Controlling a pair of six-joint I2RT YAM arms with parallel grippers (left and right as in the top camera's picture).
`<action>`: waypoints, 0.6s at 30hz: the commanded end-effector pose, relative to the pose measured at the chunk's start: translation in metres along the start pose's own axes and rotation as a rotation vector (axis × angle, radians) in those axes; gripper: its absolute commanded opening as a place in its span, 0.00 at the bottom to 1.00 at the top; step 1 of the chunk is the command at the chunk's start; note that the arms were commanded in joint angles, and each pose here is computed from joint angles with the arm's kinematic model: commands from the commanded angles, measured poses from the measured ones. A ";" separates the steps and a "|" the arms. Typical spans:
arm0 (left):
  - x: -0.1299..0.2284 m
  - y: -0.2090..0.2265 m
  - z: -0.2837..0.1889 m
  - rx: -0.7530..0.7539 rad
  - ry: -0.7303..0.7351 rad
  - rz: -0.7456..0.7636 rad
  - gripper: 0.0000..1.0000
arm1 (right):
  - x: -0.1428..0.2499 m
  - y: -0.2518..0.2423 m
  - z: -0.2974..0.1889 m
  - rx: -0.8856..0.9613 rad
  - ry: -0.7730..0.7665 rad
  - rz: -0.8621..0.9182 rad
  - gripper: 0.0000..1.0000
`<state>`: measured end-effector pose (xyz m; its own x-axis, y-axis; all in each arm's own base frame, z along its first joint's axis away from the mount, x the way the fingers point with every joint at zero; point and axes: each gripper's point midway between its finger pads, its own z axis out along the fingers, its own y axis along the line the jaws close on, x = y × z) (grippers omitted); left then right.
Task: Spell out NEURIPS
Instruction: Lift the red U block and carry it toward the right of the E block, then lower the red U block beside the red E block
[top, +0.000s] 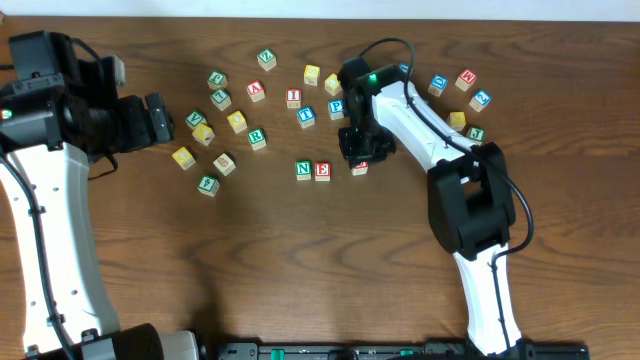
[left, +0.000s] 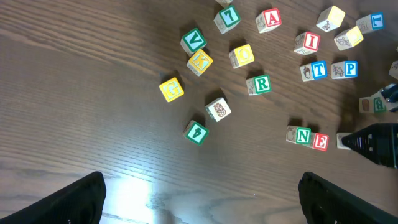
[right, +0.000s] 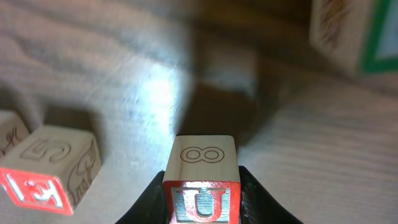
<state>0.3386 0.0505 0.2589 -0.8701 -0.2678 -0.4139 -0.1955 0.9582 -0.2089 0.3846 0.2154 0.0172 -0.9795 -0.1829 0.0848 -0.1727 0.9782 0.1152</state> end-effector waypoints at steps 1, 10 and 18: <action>-0.006 -0.003 -0.008 0.012 -0.029 0.003 0.98 | 0.014 0.021 0.004 -0.003 0.031 -0.029 0.29; -0.006 -0.003 -0.008 0.012 -0.029 0.003 0.98 | 0.017 0.028 0.006 0.041 0.020 -0.008 0.33; -0.006 -0.003 -0.008 0.012 -0.029 0.003 0.98 | 0.005 0.031 0.006 0.026 -0.029 0.005 0.32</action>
<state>0.3385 0.0504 0.2589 -0.8702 -0.2678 -0.4135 -0.1956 0.9582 -0.2089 0.3707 0.2474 0.0166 -0.9756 -0.2094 0.0663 -0.2022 0.9741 0.1008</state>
